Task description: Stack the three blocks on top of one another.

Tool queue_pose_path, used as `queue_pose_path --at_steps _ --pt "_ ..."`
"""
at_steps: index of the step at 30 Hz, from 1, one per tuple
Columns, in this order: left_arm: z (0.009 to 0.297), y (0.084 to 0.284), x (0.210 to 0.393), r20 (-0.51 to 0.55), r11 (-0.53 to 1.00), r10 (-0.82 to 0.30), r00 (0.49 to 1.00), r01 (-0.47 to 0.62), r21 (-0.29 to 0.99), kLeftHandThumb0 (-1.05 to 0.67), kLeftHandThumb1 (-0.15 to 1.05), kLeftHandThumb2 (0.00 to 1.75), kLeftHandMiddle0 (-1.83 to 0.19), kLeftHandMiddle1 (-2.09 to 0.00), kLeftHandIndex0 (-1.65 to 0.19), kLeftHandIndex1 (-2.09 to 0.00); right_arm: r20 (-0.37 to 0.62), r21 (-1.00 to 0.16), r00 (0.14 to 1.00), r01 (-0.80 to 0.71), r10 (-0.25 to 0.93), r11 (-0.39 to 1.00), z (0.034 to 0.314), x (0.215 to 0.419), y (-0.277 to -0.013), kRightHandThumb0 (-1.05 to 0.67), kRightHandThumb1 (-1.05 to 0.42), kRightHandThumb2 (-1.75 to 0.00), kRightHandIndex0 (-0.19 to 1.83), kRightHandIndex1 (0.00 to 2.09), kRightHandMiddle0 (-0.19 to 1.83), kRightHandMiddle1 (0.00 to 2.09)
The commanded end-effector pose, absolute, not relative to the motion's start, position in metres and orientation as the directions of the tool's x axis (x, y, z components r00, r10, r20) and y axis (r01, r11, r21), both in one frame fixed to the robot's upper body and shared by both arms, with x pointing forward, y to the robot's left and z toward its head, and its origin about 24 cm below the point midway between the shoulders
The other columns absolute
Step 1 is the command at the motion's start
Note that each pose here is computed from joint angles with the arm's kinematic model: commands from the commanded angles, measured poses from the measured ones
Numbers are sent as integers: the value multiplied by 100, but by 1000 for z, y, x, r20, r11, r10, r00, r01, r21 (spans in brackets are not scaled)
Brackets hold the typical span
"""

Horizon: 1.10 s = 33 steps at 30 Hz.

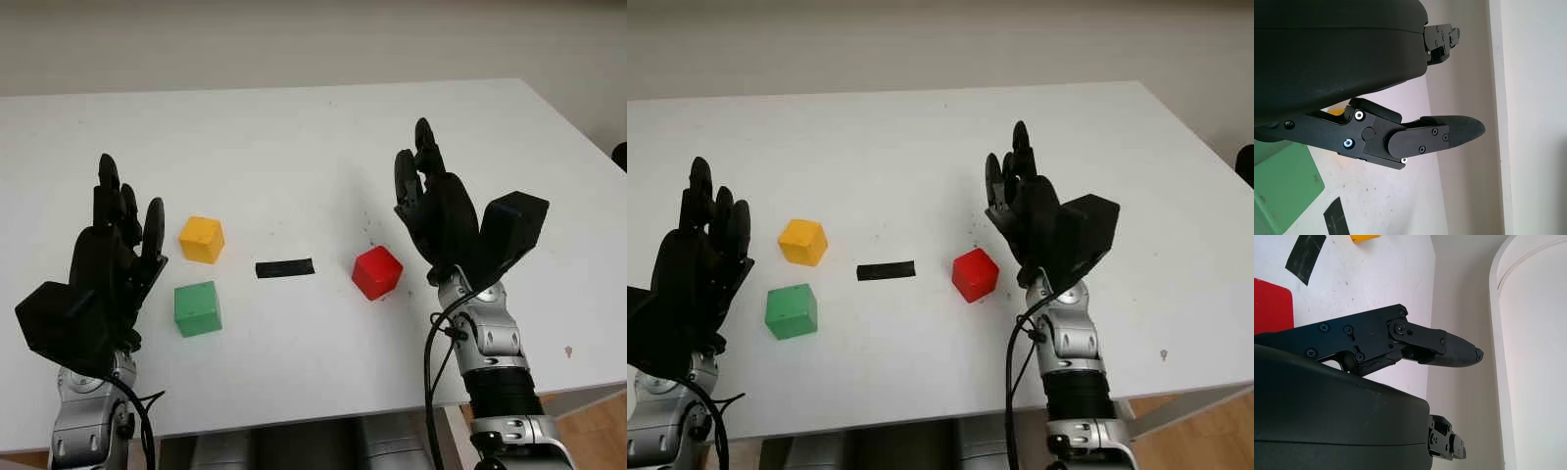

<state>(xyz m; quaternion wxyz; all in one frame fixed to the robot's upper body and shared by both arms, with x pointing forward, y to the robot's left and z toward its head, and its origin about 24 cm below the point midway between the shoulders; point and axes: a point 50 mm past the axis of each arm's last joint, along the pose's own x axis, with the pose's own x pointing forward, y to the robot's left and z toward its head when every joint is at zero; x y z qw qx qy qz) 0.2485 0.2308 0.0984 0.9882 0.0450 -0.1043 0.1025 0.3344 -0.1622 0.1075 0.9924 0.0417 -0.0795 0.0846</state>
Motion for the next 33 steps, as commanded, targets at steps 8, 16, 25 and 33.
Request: queue_pose_path --at_steps 8,16,25,33 --pt "103 226 251 243 980 166 956 -187 66 -59 105 53 14 -5 14 -3 162 75 970 -193 179 978 110 339 -163 -61 -105 -55 -18 3 -17 2" --pt "104 225 252 245 980 168 955 -187 60 -58 105 53 15 -5 15 -2 224 -201 922 -274 316 941 138 350 -200 -62 -102 -13 13 17 11 17" --pt "102 224 250 244 979 165 956 -188 75 -57 105 56 15 -5 15 -2 92 -804 843 -251 530 539 192 347 -227 -61 -80 -4 44 15 44 21" --pt "103 221 248 241 980 157 958 -182 86 -60 105 54 16 -5 16 -2 -74 -923 784 -288 616 256 194 335 -216 -66 -79 -6 43 7 45 10"
